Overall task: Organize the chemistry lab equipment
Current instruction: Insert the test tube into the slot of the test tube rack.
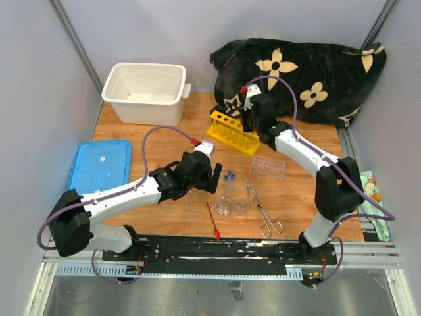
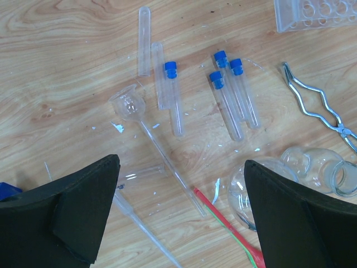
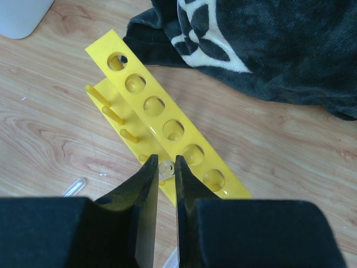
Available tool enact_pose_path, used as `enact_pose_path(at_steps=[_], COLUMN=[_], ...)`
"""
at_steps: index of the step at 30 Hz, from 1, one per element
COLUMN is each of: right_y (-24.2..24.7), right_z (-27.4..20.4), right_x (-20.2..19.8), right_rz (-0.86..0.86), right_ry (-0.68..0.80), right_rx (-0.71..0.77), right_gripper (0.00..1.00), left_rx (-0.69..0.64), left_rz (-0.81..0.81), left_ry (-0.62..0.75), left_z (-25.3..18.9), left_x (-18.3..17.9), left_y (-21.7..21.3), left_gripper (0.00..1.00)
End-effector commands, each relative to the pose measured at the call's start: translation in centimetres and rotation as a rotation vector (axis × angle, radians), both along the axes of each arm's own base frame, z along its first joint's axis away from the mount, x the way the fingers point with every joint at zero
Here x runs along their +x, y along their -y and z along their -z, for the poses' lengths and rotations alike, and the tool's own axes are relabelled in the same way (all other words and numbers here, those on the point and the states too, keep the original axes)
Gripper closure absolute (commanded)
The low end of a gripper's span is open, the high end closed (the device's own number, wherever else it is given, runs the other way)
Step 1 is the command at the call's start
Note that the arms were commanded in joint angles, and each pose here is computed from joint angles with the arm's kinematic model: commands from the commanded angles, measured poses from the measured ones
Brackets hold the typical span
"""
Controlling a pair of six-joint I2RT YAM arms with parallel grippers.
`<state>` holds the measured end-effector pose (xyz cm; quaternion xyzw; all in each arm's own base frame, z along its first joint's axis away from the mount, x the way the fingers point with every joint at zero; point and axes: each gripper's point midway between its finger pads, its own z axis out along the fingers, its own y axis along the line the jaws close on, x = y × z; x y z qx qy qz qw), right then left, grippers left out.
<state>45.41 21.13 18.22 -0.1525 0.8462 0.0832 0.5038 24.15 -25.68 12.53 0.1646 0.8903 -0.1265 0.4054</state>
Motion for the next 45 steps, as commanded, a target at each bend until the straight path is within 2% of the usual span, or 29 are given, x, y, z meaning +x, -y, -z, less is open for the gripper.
enact_pose_path(at_steps=[1,16,18,20,22,35,41,45], right_y=[0.4,0.9,0.9,0.8,0.6,0.4,1.3,2.5], right_z=[-0.2,1.2,1.4,1.4,1.3,0.4,-3.3,-6.5], right_x=[-0.2,-0.7,-0.6,-0.6,-0.6,-1.2,-3.2,-6.4], right_rz=[0.003,0.003,-0.001,-0.011,-0.020,-0.032,-0.020,-0.019], right_ry=[0.013,-0.001,0.002,0.004,0.008,0.009,0.047,0.073], right_rx=[0.006,-0.025,-0.028,-0.027,-0.022,0.001,0.040,0.074], right_gripper=[0.99,0.99,0.95,0.84,0.79,0.78,0.78,0.78], left_rx=[-0.039,-0.044,-0.042,-0.041,-0.038,-0.034,0.037,0.134], left_rz=[0.005,0.011,0.012,0.012,0.012,0.018,0.032,0.048], left_ry=[0.037,0.035,0.035,0.034,0.034,0.027,-0.001,-0.015], left_z=[-1.4,-1.3,-1.3,-1.2,-1.1,-0.6,0.9,2.5], left_x=[0.5,0.4,0.4,0.4,0.4,0.3,0.4,1.1], left_y=[0.9,1.1,1.0,1.0,1.0,1.0,0.9,0.9], left_gripper=[0.03,0.03,0.03,0.03,0.03,0.04,0.11,0.25])
